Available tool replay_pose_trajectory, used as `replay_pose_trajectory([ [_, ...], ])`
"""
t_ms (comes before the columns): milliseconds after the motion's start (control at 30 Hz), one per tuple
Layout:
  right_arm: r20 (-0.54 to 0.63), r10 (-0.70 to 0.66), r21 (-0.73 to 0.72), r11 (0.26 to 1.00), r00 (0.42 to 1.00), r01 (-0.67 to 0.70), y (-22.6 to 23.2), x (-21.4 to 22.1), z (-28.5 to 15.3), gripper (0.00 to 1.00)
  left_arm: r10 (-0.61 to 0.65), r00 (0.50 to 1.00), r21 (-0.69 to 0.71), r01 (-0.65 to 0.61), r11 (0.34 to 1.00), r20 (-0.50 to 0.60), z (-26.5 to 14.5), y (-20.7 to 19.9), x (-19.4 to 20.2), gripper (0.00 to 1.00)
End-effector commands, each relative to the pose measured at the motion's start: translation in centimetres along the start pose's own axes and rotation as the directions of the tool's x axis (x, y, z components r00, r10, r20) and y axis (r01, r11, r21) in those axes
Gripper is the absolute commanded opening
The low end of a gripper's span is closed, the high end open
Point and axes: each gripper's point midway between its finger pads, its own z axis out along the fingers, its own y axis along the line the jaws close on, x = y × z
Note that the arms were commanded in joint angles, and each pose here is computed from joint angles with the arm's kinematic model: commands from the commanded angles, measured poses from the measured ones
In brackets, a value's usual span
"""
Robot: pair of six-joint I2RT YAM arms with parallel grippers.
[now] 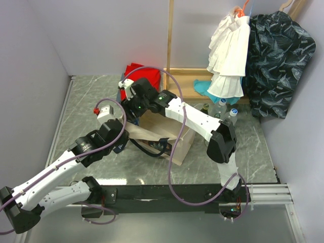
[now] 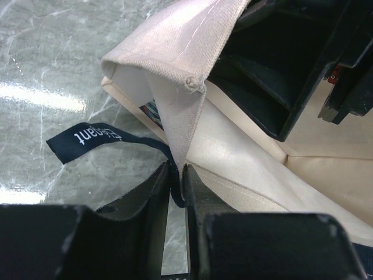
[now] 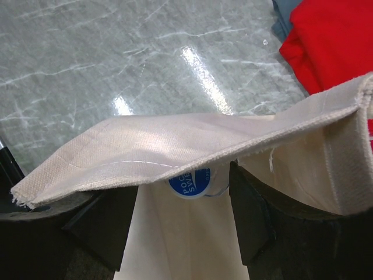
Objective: Take the beverage out of the canvas bag
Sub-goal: Take out the drink from the canvas bag.
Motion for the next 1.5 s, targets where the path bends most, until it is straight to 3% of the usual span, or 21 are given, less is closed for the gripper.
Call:
replay_pose_trajectory([
  [0,0.092,-0.01,0.002,1.0,0.996,0.01,0.0,-3.1,-0.1,0.69,-0.004,1.0,-0.005,0.004,1.0,0.028,-0.4,-0.1,-0.9,0.22],
  [267,0.048,-0.004,0.003,1.0,0.999,0.004,-0.2,-2.1,1.0,0.63,-0.002,1.0,-0.003,0.002,1.0,0.028,-0.4,-0.1,-0.9,0.22],
  [567,0.046,0.001,0.024,1.0,0.999,-0.002,-0.5,-1.7,0.7,0.62,-0.002,0.999,0.001,0.002,1.0,0.032,-0.4,-0.2,-1.0,0.22],
  [700,0.035,0.004,0.019,1.0,0.999,-0.004,-0.5,-1.6,1.0,0.53,0.0,1.0,-0.002,0.0,1.0,0.028,-0.3,-0.2,-0.9,0.22],
  [767,0.037,0.004,0.024,1.0,0.999,-0.005,-0.6,-1.7,0.9,0.42,0.0,1.0,-0.006,0.0,1.0,0.025,-0.3,-0.2,-0.9,0.22],
  [933,0.037,0.003,0.03,1.0,0.999,-0.005,-0.7,-1.7,0.8,0.34,-0.001,1.0,0.001,0.001,1.0,0.029,-0.4,-0.2,-0.9,0.22],
  [1033,0.033,0.001,0.03,1.0,0.999,-0.002,-0.7,-1.6,0.8,0.07,0.003,1.0,0.002,-0.003,1.0,0.028,-0.4,-0.3,-0.9,0.22],
  [1100,0.033,0.004,0.039,0.999,0.999,-0.005,-0.9,-1.6,0.8,0.0,0.006,1.0,0.0,-0.006,1.0,0.028,-0.3,-0.3,-0.9,0.22],
  [1467,0.112,-0.004,0.109,0.994,0.994,-0.008,-1.6,-3.5,-2.4,0.0,0.01,1.0,0.003,-0.01,1.0,0.024,-0.1,-0.5,-0.9,0.22],
])
